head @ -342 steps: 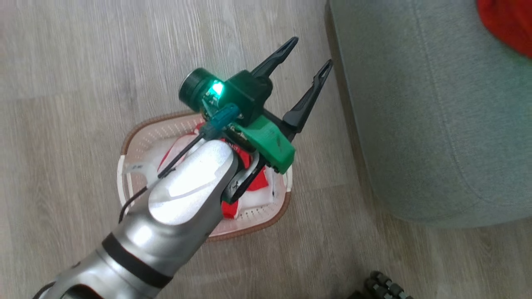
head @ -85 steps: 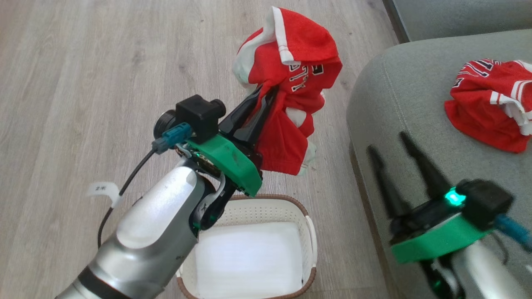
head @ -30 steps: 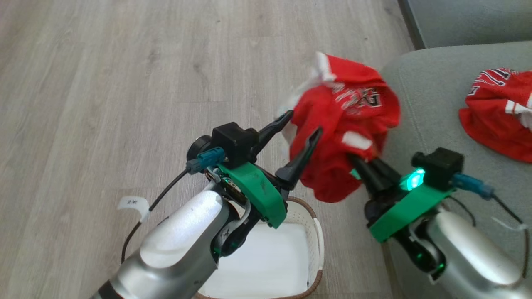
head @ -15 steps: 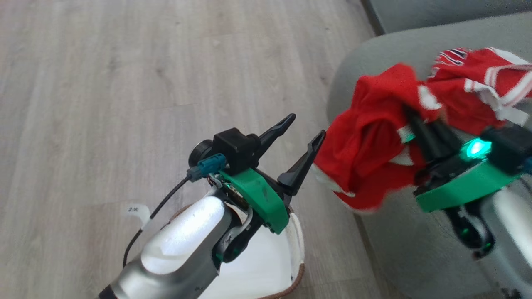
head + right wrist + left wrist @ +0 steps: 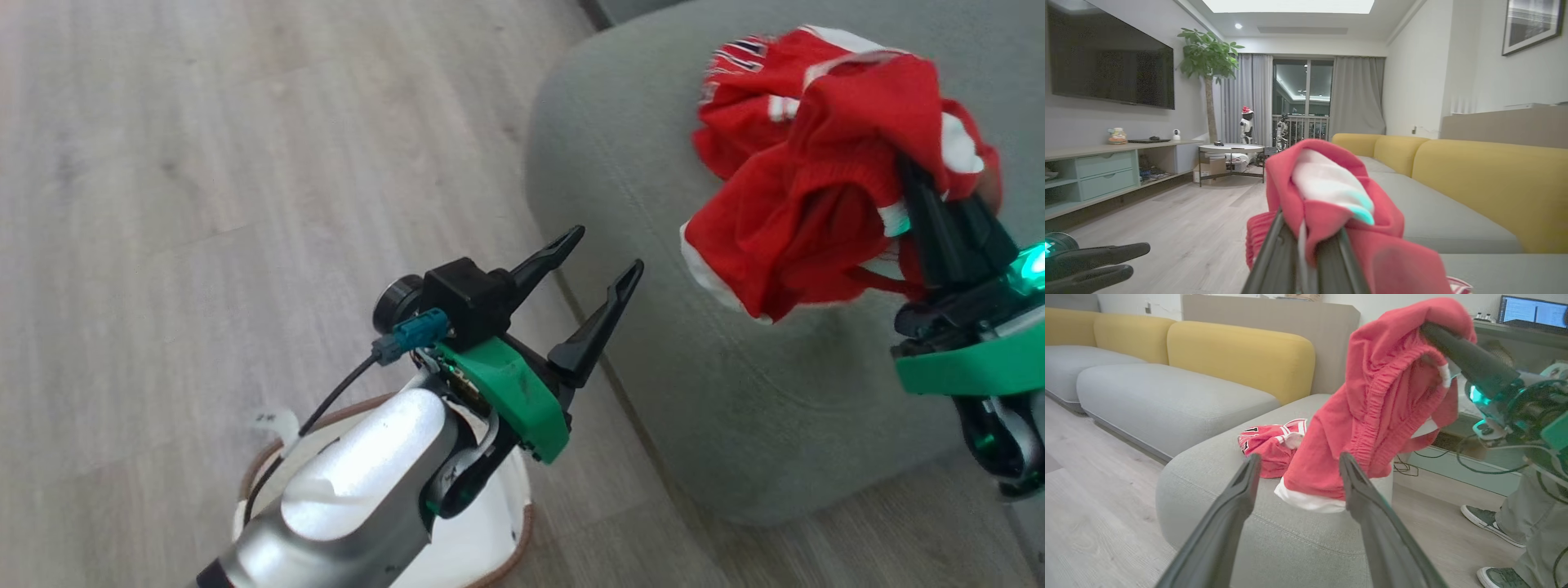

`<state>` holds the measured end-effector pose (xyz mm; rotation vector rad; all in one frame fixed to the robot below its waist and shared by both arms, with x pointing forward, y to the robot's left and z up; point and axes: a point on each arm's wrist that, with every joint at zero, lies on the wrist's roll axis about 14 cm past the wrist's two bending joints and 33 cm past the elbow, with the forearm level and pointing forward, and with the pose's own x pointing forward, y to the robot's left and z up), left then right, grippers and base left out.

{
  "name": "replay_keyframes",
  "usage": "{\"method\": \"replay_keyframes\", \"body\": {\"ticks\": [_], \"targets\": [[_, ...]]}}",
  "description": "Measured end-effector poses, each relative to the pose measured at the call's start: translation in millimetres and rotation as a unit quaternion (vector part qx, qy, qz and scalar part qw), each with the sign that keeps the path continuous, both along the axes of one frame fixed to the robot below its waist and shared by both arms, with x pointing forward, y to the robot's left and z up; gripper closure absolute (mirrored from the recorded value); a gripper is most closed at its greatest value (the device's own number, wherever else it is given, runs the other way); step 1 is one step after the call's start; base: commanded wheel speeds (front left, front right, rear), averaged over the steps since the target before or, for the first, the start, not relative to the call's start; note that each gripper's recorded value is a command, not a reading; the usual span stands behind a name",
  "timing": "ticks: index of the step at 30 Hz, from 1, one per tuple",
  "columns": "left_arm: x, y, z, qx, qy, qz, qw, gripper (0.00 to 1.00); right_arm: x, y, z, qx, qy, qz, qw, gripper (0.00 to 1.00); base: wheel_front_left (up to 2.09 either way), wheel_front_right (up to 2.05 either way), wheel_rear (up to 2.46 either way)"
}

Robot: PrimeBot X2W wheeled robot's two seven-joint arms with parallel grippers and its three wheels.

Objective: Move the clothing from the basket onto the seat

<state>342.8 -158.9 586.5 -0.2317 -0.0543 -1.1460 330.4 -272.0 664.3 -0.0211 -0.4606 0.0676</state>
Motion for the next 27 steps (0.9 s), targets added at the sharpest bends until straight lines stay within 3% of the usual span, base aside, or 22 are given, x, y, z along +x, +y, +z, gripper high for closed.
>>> {"method": "replay_keyframes", "body": {"ticks": [9,19,27], "targets": [[-6.9,-35.7,-3.2,-0.004,-0.005,-0.053,0.999,0.00,-26.7,-28.8,3.6,-0.012,0.000,-0.057,0.998,1.00,0.00,0.00,0.00],[-5.2,-44.7,-18.1,-0.001,0.011,-0.067,0.998,0.00,-26.6,-41.5,6.6,-0.031,0.005,-0.079,0.996,1.00,0.00,0.00,0.00],[6.9,-47.5,-21.8,-0.006,0.016,-0.069,0.997,0.00,3.7,-60.6,61.8,-0.085,-0.036,-0.079,0.993,1.00,0.00,0.00,0.00]]}}
